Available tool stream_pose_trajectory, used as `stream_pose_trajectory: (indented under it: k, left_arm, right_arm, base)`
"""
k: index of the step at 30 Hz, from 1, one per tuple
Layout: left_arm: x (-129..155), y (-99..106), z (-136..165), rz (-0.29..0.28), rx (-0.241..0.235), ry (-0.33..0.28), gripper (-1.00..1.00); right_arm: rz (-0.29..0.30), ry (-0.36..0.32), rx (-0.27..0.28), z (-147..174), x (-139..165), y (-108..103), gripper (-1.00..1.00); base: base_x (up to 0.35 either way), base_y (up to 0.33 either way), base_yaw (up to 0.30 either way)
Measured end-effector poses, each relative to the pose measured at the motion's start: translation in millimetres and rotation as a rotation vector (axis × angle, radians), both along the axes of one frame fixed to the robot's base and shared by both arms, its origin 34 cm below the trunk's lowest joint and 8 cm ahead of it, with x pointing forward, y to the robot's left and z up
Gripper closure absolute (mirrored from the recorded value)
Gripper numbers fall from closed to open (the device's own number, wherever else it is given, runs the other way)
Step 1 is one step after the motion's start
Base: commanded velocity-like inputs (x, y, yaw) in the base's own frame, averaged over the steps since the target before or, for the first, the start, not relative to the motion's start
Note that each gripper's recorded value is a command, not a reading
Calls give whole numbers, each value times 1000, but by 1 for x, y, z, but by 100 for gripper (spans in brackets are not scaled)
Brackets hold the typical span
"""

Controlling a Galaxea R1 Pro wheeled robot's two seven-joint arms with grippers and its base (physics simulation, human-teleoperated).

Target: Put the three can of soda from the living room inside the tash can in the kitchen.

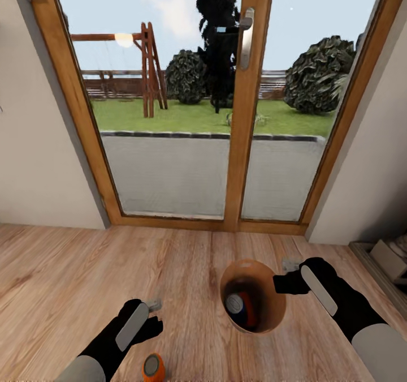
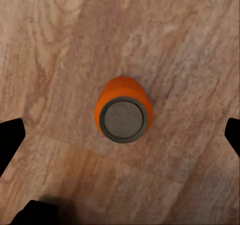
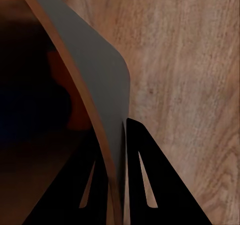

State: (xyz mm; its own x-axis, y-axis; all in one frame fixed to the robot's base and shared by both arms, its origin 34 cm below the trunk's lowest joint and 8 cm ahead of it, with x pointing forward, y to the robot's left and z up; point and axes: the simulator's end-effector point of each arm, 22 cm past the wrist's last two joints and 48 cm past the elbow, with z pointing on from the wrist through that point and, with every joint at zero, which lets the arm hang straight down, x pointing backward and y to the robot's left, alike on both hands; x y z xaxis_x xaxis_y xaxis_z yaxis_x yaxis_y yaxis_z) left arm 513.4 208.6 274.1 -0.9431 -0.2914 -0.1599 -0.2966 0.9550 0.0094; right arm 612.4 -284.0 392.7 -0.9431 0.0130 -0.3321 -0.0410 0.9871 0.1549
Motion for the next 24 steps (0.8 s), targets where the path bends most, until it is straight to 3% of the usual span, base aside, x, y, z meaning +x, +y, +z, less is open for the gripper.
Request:
stream_pose_trajectory:
  k: [7,9,12,13,15,17,20,24]
  left_arm:
    - [-2,7,-28,15,-1,6,-100]
    - [-2,5,-31,14,-11,6,-100]
    - [-2,2,-37,-4,-19,4,-100]
    - [-3,2,-38,-6,-20,7,-100]
    - [-3,-3,-42,-13,-34,7,-100]
    - [-3,-8,-45,-14,-46,4,-100]
    - [-6,-11,-51,-15,-53,9,-100]
    - [-10,-12,-59,-15,-54,24,-100]
  right_arm:
    - [17,-27,-10,2,8,-1,100]
    - [19,-44,15,8,12,0,100]
    - [30,-130,15,43,24,-22,100]
    - [37,-133,0,44,23,-29,100]
    - [22,-123,45,51,15,-46,100]
    - [38,-148,65,63,18,-43,100]
    - [36,-134,133,63,15,-34,100]
    - [41,-125,96,55,15,-42,100]
  base:
    - [0,0,0]
    - [0,0,0]
    - [0,0,0]
    - [0,0,0]
    - [0,0,0]
    - [0,0,0]
    - [0,0,0]
    - [0,0,0]
